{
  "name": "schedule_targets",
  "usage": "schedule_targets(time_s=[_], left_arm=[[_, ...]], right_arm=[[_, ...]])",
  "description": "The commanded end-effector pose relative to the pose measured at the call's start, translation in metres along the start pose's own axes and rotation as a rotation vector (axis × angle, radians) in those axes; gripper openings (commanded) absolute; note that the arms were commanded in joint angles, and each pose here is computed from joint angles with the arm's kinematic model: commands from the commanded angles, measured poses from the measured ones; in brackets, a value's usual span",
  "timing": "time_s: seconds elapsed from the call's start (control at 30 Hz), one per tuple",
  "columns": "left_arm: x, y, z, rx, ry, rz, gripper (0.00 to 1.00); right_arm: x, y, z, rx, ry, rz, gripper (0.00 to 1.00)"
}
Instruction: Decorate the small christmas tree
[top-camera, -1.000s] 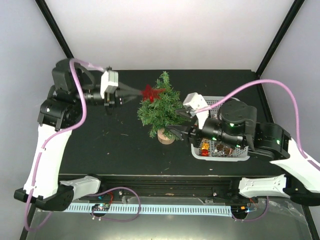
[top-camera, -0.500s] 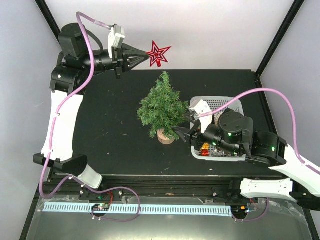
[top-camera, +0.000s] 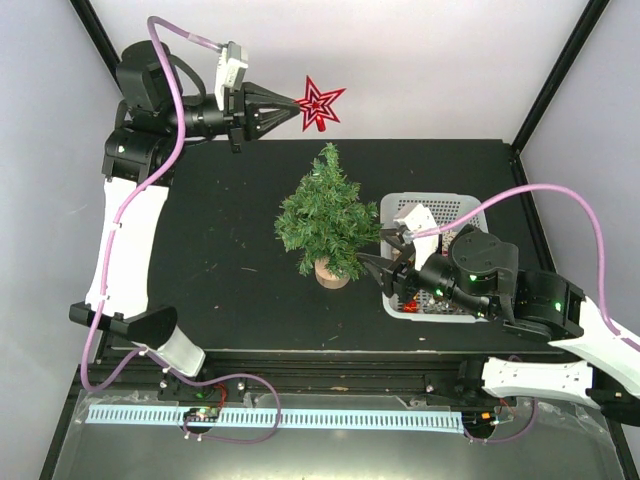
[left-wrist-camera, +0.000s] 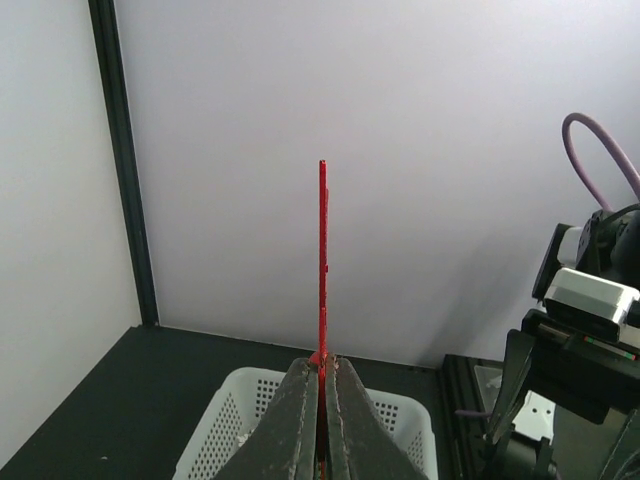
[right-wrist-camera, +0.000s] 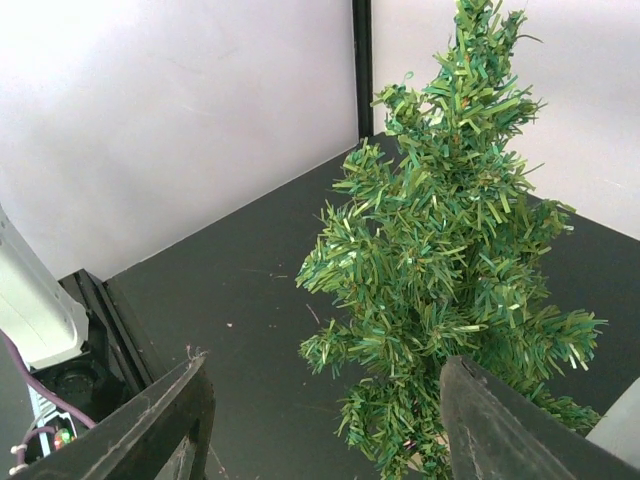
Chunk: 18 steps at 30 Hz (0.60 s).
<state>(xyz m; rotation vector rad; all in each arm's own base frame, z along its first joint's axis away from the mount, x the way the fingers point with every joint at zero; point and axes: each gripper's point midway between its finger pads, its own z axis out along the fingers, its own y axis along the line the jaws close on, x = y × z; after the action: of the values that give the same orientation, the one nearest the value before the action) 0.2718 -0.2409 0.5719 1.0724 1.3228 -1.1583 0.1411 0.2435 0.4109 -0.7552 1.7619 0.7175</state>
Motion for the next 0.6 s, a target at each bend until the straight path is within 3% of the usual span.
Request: schedule_targets(time_s=[0.0, 0.57], left_arm=[[-0.002, -0.008, 0.003, 0.032, 0.002, 0.007, 0.02], [0.018, -0.007, 0.013, -0.028, 0.064, 0.046, 0.02]], right_arm=[[0.0, -0.006, -0.001, 0.034, -0.008, 0.013, 0.63], [0.007, -0.009, -0.002, 0.041, -0.006, 0.031, 0.63]])
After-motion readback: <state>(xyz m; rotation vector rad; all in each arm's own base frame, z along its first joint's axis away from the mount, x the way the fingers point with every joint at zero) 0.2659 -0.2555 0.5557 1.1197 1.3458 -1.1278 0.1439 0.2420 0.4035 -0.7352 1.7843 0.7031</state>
